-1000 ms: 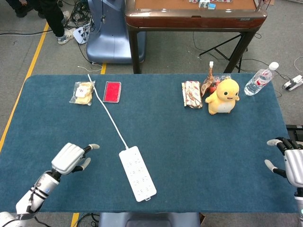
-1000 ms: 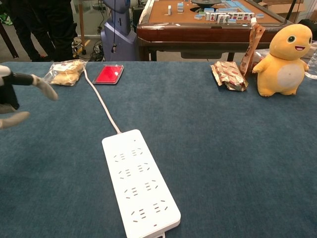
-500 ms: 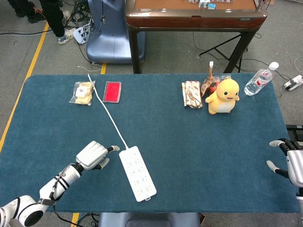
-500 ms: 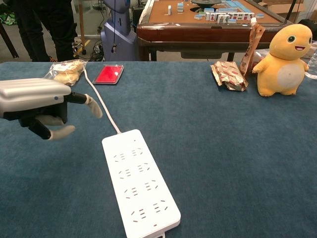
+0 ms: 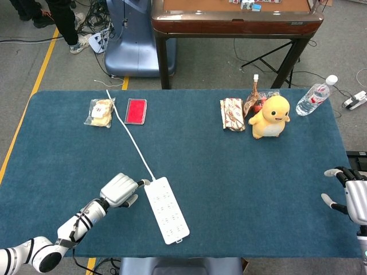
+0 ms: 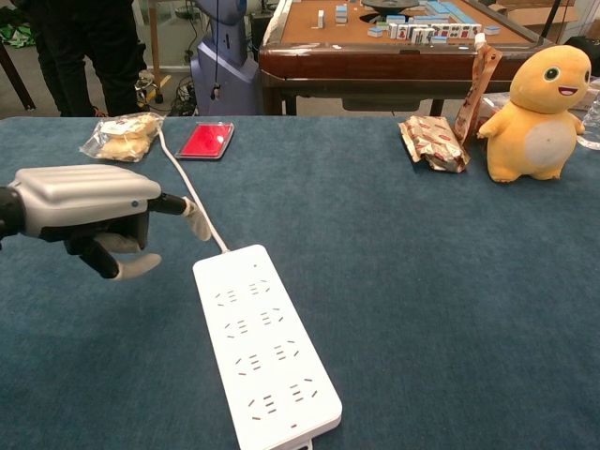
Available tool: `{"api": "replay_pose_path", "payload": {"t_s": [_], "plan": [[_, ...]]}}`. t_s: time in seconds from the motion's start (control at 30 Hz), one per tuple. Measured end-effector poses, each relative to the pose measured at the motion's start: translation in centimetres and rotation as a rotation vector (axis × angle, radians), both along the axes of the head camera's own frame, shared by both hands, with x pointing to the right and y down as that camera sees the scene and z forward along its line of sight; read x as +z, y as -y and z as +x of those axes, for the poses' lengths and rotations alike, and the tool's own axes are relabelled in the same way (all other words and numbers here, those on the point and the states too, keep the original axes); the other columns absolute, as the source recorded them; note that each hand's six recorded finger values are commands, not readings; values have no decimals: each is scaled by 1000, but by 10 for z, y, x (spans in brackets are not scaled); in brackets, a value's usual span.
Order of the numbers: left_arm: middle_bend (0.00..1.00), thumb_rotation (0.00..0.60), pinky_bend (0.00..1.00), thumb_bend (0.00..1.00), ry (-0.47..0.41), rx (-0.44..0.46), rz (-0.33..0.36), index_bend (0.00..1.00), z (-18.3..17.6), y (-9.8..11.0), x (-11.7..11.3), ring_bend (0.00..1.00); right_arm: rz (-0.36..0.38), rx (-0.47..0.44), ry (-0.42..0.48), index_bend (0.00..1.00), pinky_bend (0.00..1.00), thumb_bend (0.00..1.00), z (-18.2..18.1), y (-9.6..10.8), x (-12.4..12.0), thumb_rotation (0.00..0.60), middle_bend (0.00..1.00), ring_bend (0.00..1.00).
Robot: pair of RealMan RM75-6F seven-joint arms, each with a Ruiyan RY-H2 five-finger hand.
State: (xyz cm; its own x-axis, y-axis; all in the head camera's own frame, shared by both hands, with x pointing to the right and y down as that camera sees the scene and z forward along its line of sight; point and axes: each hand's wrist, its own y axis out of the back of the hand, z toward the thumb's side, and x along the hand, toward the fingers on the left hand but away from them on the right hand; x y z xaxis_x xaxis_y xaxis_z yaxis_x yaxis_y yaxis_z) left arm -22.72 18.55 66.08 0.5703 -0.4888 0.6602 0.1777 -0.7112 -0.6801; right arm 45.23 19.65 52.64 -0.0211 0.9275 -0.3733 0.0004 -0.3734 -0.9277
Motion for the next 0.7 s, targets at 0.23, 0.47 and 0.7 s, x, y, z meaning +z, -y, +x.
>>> {"api": "replay_pose_path", "payload": {"t_s": [0.23, 0.47, 0.7], "plan": [[1000, 600, 1000, 515, -3, 17, -16, 263, 12, -6, 5, 1000, -6, 4, 2, 387, 513, 132, 0, -1, 2, 600, 367, 340], [1000, 600, 1000, 516, 5, 34, -36, 261, 22, -10, 14, 1000, -5, 15, 2, 387, 513, 131, 4, -2, 2, 600, 367, 341], [1000, 600, 1000, 515, 27, 40, -43, 259, 22, -12, 21, 1000, -5, 22, 3, 387, 513, 131, 7, -3, 2, 600, 367, 341]]}}
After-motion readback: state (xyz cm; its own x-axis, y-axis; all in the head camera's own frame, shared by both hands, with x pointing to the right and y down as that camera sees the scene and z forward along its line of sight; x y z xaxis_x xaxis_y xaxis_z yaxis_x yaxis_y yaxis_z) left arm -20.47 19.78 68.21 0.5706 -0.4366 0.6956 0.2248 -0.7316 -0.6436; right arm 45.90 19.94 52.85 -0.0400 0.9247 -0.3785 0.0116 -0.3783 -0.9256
